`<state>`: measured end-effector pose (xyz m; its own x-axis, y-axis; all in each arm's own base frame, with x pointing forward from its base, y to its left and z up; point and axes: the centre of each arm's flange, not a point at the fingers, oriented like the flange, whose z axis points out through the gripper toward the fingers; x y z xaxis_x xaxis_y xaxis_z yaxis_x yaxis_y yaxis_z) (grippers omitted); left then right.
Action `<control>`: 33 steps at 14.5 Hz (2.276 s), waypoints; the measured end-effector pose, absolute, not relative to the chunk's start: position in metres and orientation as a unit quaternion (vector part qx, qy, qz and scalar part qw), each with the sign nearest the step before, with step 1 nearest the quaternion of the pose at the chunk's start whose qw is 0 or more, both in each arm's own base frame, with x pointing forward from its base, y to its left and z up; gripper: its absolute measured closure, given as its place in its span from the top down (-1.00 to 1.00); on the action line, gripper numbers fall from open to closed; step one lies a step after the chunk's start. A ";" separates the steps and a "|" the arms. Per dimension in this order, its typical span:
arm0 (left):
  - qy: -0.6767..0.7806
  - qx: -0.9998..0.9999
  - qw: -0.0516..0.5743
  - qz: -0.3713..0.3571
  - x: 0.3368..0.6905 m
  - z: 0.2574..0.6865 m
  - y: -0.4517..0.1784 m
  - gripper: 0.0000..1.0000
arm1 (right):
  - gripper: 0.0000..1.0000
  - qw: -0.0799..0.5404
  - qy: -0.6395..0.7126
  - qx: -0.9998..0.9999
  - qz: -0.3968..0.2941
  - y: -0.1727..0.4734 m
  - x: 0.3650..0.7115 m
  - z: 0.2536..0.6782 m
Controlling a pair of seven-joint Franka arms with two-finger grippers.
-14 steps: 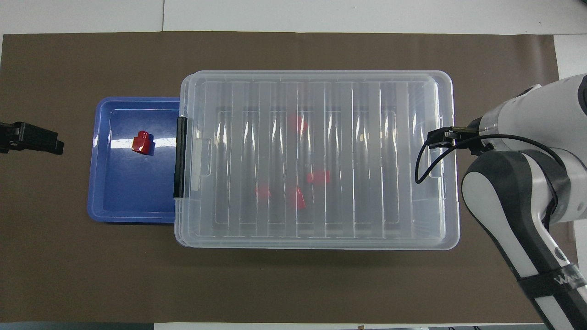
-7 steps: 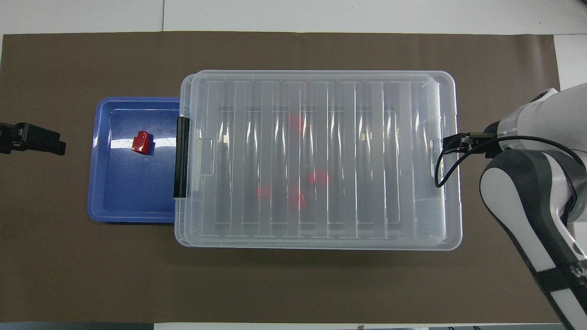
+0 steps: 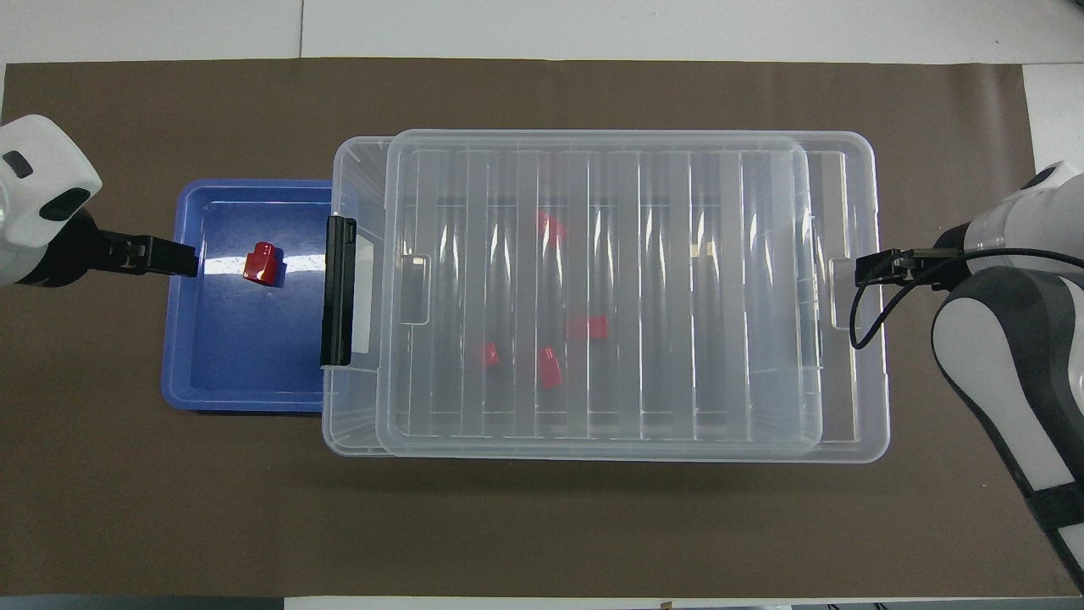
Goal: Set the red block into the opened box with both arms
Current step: 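Slide the lid with the right gripper while the left gripper grasps the block, then lift the red block with the left gripper and carry it over the box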
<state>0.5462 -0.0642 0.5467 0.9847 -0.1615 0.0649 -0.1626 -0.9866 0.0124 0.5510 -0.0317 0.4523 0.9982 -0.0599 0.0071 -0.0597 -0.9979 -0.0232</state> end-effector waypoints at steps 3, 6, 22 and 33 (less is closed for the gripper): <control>-0.082 0.995 0.009 0.049 0.546 0.496 -0.065 1.00 | 1.00 0.011 0.013 -1.000 -0.005 -0.058 0.549 0.452; -0.090 0.994 0.009 0.057 0.549 0.455 -0.065 1.00 | 1.00 0.011 -0.002 -1.000 -0.005 -0.083 0.546 0.452; -0.124 0.988 0.010 0.088 0.571 0.315 -0.060 1.00 | 1.00 0.009 -0.040 -0.999 -0.010 -0.155 0.531 0.455; -0.116 0.990 0.010 0.082 0.569 0.312 -0.051 -0.32 | 1.00 0.007 -0.050 -0.999 -0.014 -0.167 0.529 0.463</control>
